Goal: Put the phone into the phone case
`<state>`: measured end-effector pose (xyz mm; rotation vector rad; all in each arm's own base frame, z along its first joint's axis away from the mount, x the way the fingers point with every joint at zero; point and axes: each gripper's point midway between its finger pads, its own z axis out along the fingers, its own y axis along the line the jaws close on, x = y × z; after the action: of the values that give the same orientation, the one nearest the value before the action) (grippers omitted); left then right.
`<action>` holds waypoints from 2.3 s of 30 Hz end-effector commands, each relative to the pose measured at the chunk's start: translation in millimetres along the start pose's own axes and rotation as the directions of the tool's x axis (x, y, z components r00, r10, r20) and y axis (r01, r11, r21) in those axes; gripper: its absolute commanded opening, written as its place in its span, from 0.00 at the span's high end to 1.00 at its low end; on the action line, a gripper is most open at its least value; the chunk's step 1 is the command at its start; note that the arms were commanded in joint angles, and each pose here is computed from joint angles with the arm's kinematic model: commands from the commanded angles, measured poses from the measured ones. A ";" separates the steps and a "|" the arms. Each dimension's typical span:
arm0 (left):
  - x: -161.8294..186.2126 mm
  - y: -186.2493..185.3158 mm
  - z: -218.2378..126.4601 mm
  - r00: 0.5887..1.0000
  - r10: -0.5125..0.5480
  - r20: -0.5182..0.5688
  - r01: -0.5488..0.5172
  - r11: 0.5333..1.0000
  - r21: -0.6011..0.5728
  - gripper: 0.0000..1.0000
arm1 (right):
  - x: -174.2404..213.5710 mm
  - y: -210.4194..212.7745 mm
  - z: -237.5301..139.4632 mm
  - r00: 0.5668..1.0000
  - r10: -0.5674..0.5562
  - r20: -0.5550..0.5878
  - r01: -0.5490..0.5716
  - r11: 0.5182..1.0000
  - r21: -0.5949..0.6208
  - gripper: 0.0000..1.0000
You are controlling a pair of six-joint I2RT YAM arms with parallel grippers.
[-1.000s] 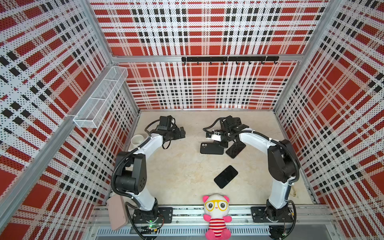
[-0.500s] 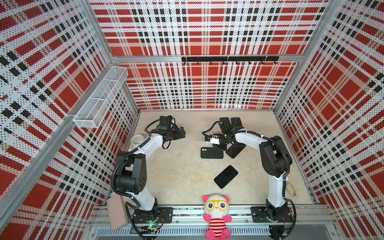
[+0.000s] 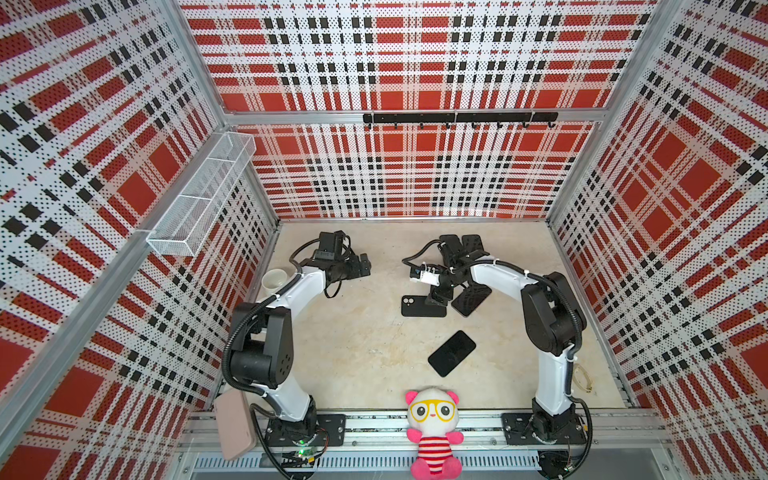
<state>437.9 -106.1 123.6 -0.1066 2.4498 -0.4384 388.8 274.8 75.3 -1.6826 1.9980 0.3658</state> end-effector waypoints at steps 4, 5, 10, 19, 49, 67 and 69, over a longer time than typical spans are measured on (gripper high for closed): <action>-9.7 -18.9 -9.8 0.996 0.081 0.034 -0.082 0.996 0.019 0.02 | -37.2 -20.4 -77.9 0.951 0.291 0.108 -0.306 0.939 0.159 0.00; -8.8 -27.2 -7.2 0.995 0.094 0.028 -0.095 0.995 0.037 0.02 | -36.9 -22.8 -89.1 0.932 0.344 0.110 -0.360 0.914 0.188 0.00; -7.4 -70.8 -3.9 0.973 0.229 -0.027 -0.227 0.972 0.058 0.02 | -25.8 -33.8 -135.5 0.779 0.592 0.207 -0.626 0.712 0.318 0.00; 32.0 -94.8 -5.3 0.924 0.377 -0.062 -0.372 0.926 0.068 0.02 | 61.5 -17.3 -186.3 0.142 0.903 0.405 -0.878 -0.074 0.473 0.00; -17.2 -56.6 -42.2 0.960 0.274 0.061 -0.276 0.961 0.020 0.02 | 146.3 -12.7 -38.9 -0.416 0.892 0.177 -0.799 -0.451 0.397 0.00; -23.2 -51.9 -48.3 0.964 0.253 0.075 -0.256 0.966 0.035 0.02 | 173.0 -4.3 -20.9 -0.409 0.902 0.138 -0.746 -0.418 0.518 0.02; -23.6 -52.3 -48.8 0.965 0.252 0.076 -0.255 0.966 0.038 0.02 | 178.4 1.5 -19.2 -0.411 0.903 0.130 -0.738 -0.413 0.534 0.05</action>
<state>428.3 -137.0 180.4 0.1886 2.3733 -0.3505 381.6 126.1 21.2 0.9652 2.9331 0.1220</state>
